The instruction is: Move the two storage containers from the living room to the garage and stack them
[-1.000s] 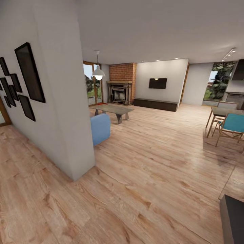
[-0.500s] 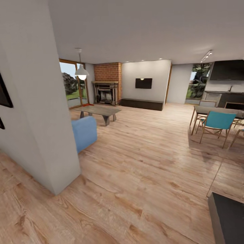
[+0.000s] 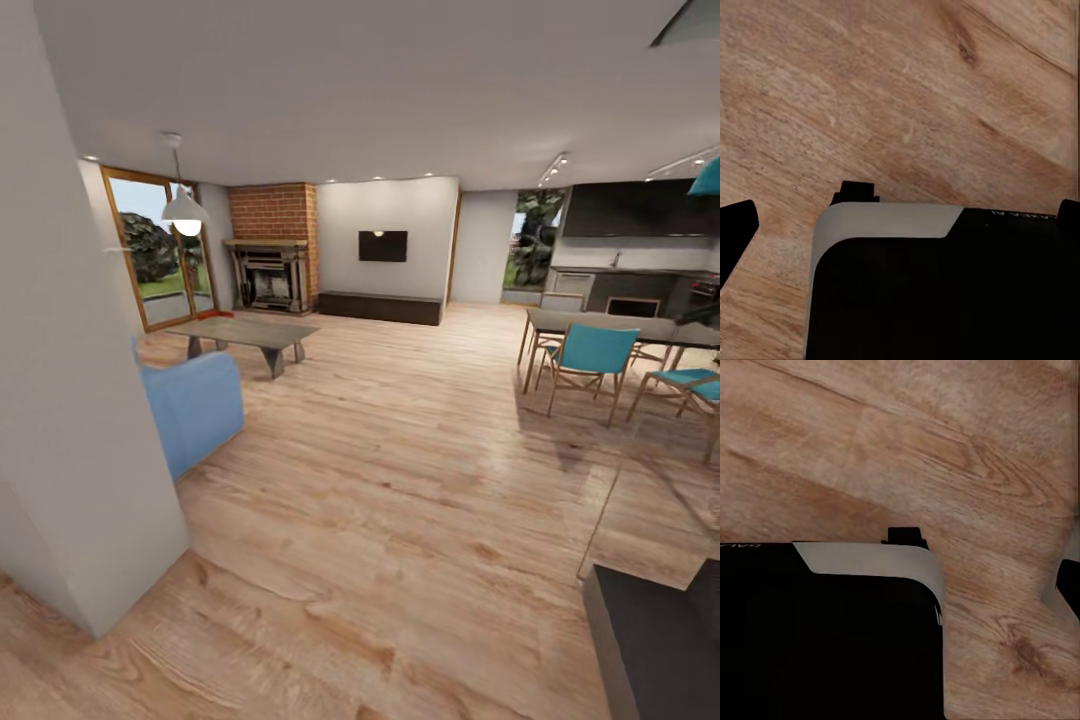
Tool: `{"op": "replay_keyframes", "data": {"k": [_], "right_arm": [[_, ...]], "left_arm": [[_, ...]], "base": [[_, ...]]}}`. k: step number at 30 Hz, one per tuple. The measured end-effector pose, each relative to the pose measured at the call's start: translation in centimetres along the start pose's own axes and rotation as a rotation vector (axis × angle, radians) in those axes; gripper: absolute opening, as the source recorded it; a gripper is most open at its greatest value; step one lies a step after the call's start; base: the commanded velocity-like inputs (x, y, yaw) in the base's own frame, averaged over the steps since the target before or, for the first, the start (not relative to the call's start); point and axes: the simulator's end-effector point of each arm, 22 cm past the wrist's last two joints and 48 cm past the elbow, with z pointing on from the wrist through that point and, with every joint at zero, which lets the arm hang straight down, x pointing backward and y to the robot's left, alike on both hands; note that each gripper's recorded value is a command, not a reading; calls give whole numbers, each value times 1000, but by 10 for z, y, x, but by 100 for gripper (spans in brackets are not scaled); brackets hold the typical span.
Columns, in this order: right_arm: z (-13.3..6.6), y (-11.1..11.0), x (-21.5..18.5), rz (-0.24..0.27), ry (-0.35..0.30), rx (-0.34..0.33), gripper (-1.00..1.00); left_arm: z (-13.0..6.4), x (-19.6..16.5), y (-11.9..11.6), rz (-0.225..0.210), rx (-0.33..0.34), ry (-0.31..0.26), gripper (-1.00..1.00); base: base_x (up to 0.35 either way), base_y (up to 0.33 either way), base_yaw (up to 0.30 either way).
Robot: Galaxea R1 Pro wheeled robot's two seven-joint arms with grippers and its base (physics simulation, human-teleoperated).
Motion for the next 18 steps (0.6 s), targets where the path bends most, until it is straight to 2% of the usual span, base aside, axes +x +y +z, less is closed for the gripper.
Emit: {"op": "replay_keyframes", "data": {"k": [6,18], "right_arm": [[0,0,0,0,0,0,100],[0,0,0,0,0,-1,100]], "left_arm": [[0,0,4,0,-16,2,100],[0,0,4,0,-18,0,100]], "base": [[322,0,-180],[322,0,-8]]}}
